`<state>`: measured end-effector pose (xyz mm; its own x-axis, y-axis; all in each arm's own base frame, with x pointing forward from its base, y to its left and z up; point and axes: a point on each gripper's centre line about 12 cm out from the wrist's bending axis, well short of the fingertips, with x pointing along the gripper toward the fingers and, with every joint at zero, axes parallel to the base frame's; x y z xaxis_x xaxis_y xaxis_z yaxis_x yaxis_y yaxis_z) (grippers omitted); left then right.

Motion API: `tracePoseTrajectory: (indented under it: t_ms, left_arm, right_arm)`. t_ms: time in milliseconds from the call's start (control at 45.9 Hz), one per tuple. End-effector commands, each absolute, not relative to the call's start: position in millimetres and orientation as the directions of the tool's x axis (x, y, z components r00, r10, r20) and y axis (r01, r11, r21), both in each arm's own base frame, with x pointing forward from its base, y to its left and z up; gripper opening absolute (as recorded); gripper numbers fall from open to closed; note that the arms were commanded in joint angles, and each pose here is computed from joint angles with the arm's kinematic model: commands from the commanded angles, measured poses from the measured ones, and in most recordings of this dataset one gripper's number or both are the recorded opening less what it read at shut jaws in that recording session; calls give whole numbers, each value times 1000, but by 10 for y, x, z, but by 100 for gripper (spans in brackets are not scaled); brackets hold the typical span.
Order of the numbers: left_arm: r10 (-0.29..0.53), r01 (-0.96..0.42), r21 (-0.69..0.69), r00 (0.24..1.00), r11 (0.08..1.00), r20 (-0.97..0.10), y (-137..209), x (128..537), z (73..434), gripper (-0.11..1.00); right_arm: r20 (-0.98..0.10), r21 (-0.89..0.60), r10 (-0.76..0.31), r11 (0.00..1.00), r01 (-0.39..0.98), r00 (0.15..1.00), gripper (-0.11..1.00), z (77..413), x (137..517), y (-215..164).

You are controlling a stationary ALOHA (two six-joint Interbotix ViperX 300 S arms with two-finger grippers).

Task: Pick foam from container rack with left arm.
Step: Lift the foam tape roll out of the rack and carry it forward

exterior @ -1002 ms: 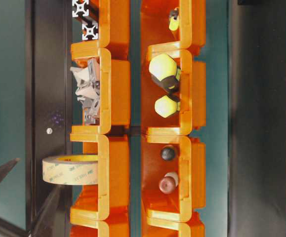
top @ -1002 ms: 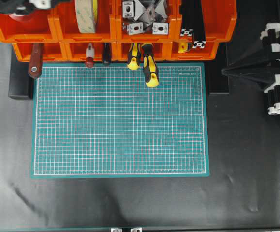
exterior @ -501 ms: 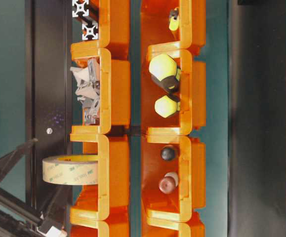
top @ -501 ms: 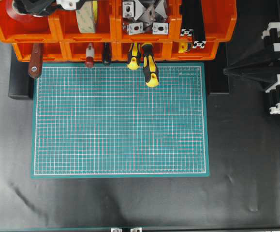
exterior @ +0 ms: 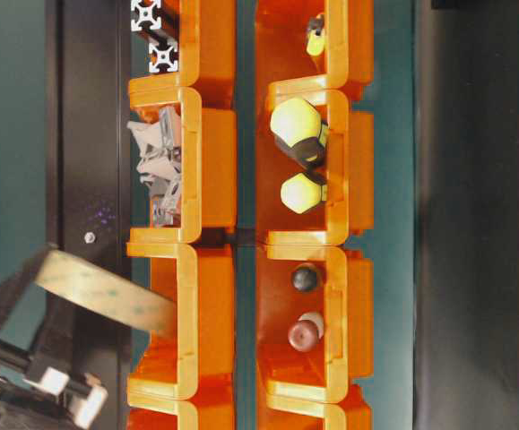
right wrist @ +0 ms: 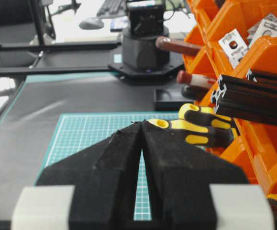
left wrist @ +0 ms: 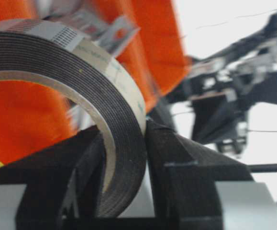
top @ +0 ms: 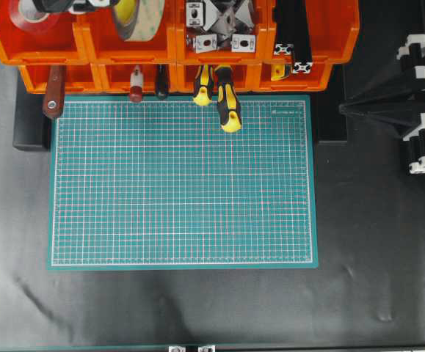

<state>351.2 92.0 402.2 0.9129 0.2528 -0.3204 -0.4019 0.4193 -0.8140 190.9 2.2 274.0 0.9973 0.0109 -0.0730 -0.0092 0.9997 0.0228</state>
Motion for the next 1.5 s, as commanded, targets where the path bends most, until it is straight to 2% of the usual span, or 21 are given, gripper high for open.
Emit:
tracePoseTrajectory:
  t_ms: [0,131,283,392,501,653,871,1176,1481]
  left_arm:
    - [229,-280,-810,956,515,-184,784,3446,4409,23]
    - [167,-206,-733,978,648,-126,540,3394,4627,23]
    - [53,-127,-574,988,809,-143,136,3345,4634,23]
    - [-43,-61,-416,971,907,-235,-199,3349,4447,23]
    - [-115,8,-277,922,961,-371,-491,3386,4155,23]
    - [-174,96,-174,841,980,-513,-826,3522,3816,23]
    - [-149,105,-106,676,989,-722,-1021,3778,3285,23]
    - [-72,76,-43,440,996,-895,-1051,3968,2576,23]
    - [-49,72,-24,371,997,-927,-1050,4024,2270,23]
  right_arm:
    - [-41,26,11,1000,-10,999,0,2866,1932,22]
    - [-41,26,12,1000,-11,999,0,2866,1932,25]
    - [-44,24,11,1000,-10,999,0,2854,1930,22]
    - [-47,24,11,1000,-10,999,0,2845,1929,22]
    - [-53,26,11,1000,-9,999,0,2828,1930,22]
    - [-62,29,11,1000,-9,998,0,2806,1933,22]
    - [-62,49,10,999,-7,998,0,2806,1933,21]
    - [-61,73,11,997,-7,998,0,2807,1933,24]
    - [-56,78,11,997,-7,998,0,2813,1933,24]
